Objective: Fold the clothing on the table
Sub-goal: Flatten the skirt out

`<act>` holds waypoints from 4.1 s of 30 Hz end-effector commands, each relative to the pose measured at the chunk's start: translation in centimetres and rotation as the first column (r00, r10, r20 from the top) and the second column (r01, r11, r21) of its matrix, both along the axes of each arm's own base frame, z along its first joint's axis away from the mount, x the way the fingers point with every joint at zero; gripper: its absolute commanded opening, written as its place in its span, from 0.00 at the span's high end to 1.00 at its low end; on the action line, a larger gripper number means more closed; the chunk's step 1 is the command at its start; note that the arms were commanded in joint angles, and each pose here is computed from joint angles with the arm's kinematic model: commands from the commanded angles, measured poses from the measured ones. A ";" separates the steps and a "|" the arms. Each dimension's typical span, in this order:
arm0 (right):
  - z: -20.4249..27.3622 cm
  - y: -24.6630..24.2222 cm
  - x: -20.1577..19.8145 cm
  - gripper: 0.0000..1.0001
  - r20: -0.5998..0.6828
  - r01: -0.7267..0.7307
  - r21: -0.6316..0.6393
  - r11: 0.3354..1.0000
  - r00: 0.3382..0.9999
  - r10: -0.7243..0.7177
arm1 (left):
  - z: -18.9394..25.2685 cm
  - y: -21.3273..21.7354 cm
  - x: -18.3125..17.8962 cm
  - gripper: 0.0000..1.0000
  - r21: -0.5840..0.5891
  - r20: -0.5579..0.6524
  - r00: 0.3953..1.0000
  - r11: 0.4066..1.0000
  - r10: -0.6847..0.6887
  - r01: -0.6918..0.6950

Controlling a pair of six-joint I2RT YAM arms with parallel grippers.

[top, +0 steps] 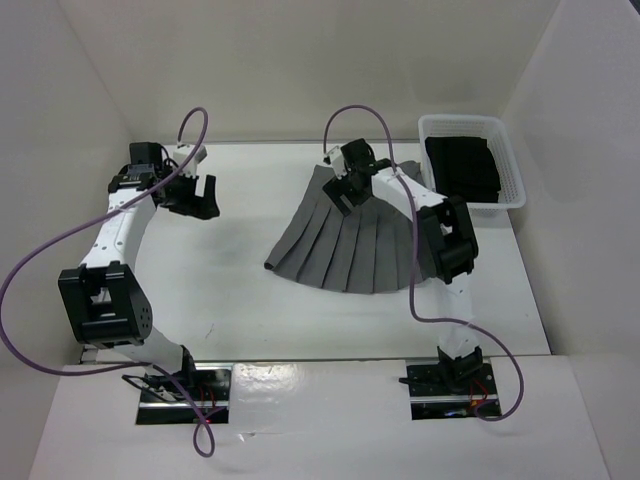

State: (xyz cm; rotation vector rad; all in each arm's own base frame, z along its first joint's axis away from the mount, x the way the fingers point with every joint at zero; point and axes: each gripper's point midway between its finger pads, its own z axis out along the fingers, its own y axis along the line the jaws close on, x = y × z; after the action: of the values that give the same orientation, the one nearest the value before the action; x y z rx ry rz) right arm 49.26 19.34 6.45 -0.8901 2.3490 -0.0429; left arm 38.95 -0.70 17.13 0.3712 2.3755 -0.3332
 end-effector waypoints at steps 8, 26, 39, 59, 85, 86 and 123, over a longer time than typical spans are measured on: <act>-1.3 1.5 0.4 0.01 -0.134 -0.004 0.012 1.000 0.991 0.005 | 0.0 1.5 -1.2 0.00 0.048 -0.046 0.995 0.995 0.092 -0.089; -4.0 4.8 0.1 0.01 -0.370 0.003 0.094 0.996 0.929 0.032 | -1.3 3.6 -1.5 0.00 0.112 -0.094 0.983 0.983 0.159 -0.148; -4.6 16.9 -7.0 0.01 -0.366 -0.265 0.127 0.956 0.883 0.294 | -1.6 5.7 -2.6 0.00 0.133 -0.117 0.973 0.974 0.197 -0.181; -0.2 26.6 -5.2 0.01 -0.021 -0.321 0.199 0.926 0.943 0.332 | -0.9 6.9 -4.8 0.00 0.141 -0.108 0.970 0.969 0.219 -0.204; 4.2 18.7 -16.8 0.01 -0.372 -0.434 0.164 0.886 0.805 0.463 | 1.8 6.3 -5.8 0.00 0.104 -0.051 0.971 0.968 0.234 -0.227; 2.9 18.5 -16.9 0.01 -0.373 -0.435 0.134 0.890 0.810 0.452 | 1.7 6.3 -6.1 0.00 0.104 -0.051 0.971 0.968 0.234 -0.227; -7.8 24.2 -13.0 0.01 -0.293 -0.280 -0.012 0.960 0.919 0.264 | 0.1 9.2 -7.9 0.00 0.121 -0.083 0.953 0.952 0.292 -0.281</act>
State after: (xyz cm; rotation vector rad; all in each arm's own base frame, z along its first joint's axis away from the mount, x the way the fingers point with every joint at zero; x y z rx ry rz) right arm 36.08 45.00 2.06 -1.3422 2.3928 0.2530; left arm 31.03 8.44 17.34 0.0254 2.5113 -0.0797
